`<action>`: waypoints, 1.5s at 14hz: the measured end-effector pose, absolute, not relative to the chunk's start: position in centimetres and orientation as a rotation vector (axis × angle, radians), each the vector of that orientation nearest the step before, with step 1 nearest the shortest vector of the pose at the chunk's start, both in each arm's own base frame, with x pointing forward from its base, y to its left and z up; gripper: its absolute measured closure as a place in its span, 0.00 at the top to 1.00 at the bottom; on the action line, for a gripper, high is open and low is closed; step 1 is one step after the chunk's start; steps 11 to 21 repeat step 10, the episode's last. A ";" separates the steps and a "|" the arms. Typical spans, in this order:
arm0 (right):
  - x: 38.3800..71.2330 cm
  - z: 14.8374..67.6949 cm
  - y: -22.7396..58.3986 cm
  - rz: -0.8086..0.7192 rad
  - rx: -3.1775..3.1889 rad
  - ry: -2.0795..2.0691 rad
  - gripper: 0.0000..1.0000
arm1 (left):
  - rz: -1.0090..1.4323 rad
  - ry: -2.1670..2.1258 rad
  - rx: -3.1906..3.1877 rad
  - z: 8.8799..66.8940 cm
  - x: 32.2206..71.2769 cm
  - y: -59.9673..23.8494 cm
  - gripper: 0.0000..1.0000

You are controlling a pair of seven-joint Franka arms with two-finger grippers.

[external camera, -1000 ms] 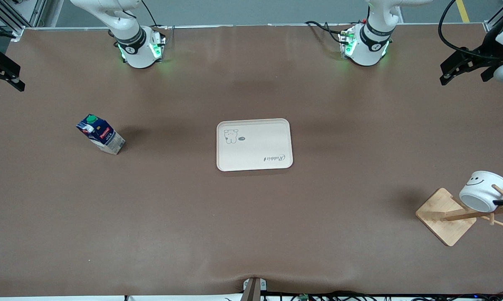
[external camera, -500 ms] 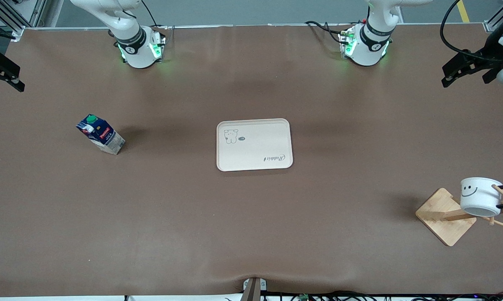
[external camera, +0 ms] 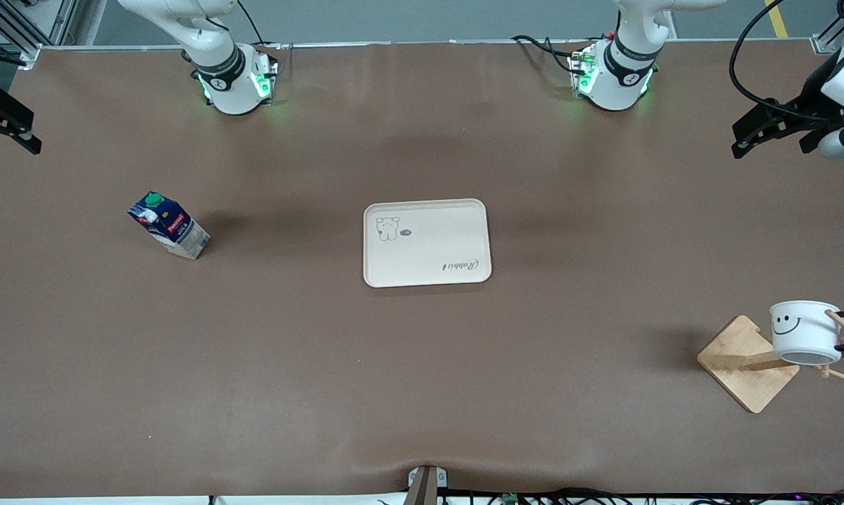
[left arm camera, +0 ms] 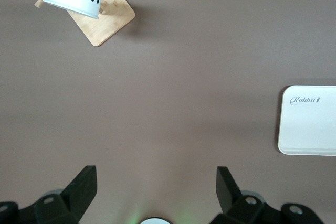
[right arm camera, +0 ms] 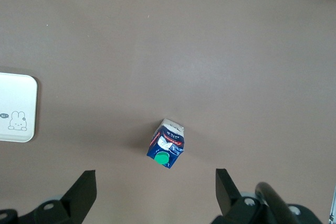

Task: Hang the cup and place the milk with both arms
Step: 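Open the left gripper and raise it away from the hung mug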

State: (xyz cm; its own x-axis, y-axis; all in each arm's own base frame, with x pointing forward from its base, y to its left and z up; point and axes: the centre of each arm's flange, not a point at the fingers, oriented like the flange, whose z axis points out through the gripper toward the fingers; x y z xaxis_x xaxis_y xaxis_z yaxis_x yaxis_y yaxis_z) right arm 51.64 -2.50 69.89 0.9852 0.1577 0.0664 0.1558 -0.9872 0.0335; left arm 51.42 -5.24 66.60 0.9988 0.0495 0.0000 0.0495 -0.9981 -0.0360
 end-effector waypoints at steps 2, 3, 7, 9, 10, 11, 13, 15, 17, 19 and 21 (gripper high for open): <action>51.6 69.9 -2.5 0.107 3.102 0.245 1.00 | -0.002 -0.092 -3.105 66.7 51.5 -4.7 1.00; 51.6 69.9 -2.5 0.107 3.102 0.244 1.00 | -0.003 -0.101 -3.105 66.8 51.5 -4.4 1.00; 51.6 69.9 -2.5 0.107 3.102 0.244 1.00 | -0.003 -0.107 -3.105 66.8 51.5 -4.2 1.00; 51.6 69.9 -2.5 0.107 3.102 0.244 1.00 | 0.002 -0.107 -3.105 66.6 51.6 -4.2 1.00; 51.6 69.9 -2.5 0.106 3.102 0.244 1.00 | 0.011 -0.107 -3.104 66.4 51.8 -4.2 1.00; 51.6 69.9 -2.5 0.106 3.102 0.244 1.00 | 0.011 -0.107 -3.104 66.4 51.8 -4.2 1.00; 51.6 69.9 -2.5 0.106 3.102 0.244 1.00 | 0.011 -0.107 -3.104 66.4 51.8 -4.2 1.00; 51.6 69.9 -2.5 0.106 3.102 0.244 1.00 | 0.011 -0.107 -3.104 66.4 51.8 -4.2 1.00; 51.6 69.9 -2.5 0.106 3.102 0.244 1.00 | 0.011 -0.107 -3.104 66.4 51.8 -4.2 1.00; 51.6 69.9 -2.5 0.106 3.102 0.244 1.00 | 0.011 -0.107 -3.104 66.4 51.8 -4.2 1.00; 51.6 69.9 -2.5 0.106 3.102 0.244 1.00 | 0.011 -0.107 -3.104 66.4 51.8 -4.2 1.00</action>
